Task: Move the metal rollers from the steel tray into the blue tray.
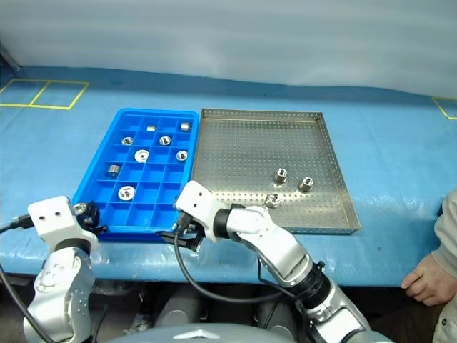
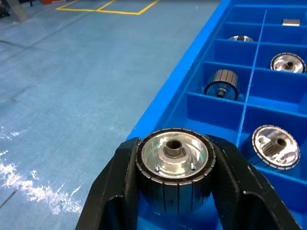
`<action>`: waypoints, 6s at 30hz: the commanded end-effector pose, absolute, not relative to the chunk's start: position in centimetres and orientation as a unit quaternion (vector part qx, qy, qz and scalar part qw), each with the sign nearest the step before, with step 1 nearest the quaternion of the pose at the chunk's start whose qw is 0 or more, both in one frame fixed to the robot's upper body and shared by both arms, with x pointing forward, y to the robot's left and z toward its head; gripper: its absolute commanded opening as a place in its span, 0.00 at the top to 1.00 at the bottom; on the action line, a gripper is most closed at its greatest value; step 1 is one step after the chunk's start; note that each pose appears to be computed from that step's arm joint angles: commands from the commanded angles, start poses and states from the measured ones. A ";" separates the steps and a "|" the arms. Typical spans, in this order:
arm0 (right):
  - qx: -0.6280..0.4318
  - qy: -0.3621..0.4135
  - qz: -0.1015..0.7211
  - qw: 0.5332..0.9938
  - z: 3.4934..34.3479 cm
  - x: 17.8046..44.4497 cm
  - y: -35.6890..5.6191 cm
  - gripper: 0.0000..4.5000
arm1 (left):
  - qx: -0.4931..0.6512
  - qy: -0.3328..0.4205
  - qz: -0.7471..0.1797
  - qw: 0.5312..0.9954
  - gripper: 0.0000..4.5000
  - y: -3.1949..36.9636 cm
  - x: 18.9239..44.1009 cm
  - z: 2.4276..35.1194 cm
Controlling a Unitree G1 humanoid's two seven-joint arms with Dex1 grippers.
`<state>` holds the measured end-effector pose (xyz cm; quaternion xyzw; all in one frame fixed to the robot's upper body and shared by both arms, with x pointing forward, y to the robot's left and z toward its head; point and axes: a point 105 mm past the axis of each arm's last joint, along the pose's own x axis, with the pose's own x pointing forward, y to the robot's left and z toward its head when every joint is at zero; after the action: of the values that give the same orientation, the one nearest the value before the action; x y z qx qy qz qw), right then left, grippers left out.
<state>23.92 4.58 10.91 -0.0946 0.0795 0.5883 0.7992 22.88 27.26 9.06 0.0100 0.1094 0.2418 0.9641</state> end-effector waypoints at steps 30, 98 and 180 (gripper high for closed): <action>0.000 0.166 0.020 0.986 10.3 37.6 -10.8 0.00 | 0.011 0.044 -0.368 0.929 0.10 7.8 23.3 12.8; -0.049 0.093 0.402 0.909 13.8 36.8 7.3 0.62 | -0.024 -0.006 0.025 0.999 0.10 18.4 22.0 14.7; -0.012 0.091 0.214 0.973 14.5 36.1 -3.4 0.62 | -0.017 -0.017 -0.113 0.993 0.10 12.4 26.0 14.0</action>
<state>36.67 -5.20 12.48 -0.0130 0.1224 0.1755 0.9768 26.01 11.06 12.55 -0.0230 0.0187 -0.1507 0.9881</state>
